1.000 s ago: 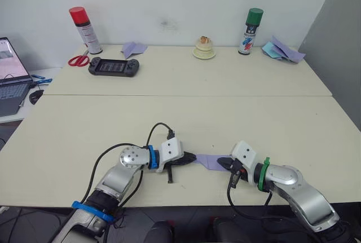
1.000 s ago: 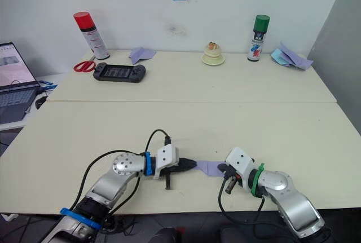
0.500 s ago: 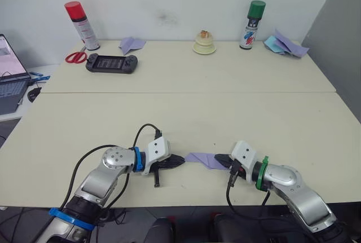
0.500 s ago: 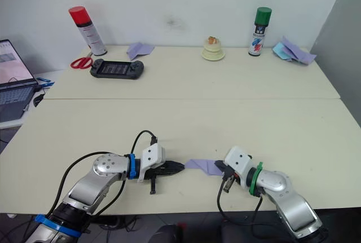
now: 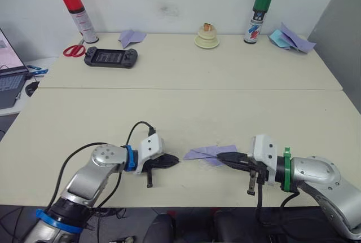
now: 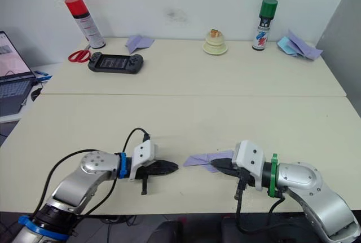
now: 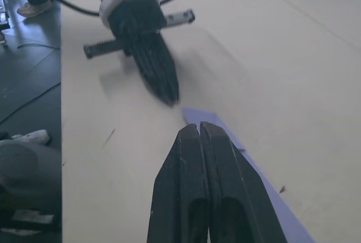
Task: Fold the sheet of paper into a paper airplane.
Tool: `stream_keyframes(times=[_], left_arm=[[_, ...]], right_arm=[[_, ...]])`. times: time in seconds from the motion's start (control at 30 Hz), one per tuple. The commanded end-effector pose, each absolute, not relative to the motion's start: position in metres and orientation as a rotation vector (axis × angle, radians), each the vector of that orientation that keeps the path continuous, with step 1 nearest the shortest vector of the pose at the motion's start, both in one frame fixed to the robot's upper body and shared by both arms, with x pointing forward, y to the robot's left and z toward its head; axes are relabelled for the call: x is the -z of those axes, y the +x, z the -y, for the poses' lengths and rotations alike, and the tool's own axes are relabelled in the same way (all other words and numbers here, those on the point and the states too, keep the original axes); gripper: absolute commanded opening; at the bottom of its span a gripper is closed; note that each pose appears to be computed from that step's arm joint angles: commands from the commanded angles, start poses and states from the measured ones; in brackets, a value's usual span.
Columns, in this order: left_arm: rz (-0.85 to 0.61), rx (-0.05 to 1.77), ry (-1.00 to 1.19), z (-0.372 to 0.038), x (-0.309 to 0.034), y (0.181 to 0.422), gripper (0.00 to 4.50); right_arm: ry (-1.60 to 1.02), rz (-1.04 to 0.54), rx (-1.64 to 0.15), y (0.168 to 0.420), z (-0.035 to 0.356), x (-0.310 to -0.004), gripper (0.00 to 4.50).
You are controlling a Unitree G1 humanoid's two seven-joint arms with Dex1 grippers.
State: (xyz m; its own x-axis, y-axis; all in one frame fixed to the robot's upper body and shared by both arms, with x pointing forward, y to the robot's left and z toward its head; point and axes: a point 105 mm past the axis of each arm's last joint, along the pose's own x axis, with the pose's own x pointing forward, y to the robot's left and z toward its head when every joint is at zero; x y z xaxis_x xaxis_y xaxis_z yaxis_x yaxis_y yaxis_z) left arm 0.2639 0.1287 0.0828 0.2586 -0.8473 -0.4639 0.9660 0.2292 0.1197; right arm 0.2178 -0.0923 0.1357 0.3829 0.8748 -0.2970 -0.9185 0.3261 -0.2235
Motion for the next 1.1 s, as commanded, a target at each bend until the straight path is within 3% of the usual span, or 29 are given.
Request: stream_keyframes(times=[0.03,0.27,0.6,0.93,1.03,1.1], left_arm=[[-0.269,1.320,0.470,-0.129,-0.107,0.261,0.00],[-0.243,1.331,0.475,-0.125,-0.116,0.261,0.00],[-0.227,1.349,0.483,-0.122,-0.121,0.259,0.00],[-0.211,1.341,0.482,-0.122,-0.125,0.260,0.00],[-0.207,1.346,0.488,-0.123,-0.127,0.259,0.00],[-0.206,1.351,0.493,-0.124,-0.128,0.258,0.00]], right_arm=[[-0.401,-0.123,-1.203,0.215,0.087,-0.136,0.04],[-0.445,-0.154,-1.084,0.244,0.088,-0.120,0.04],[-0.453,-0.108,-0.929,0.291,0.080,-0.122,0.04],[-0.378,-0.034,-0.965,0.298,0.086,-0.154,0.04],[-0.420,-0.028,-1.028,0.294,0.094,-0.163,0.65],[-0.476,-0.039,-1.085,0.290,0.098,-0.166,1.31]])
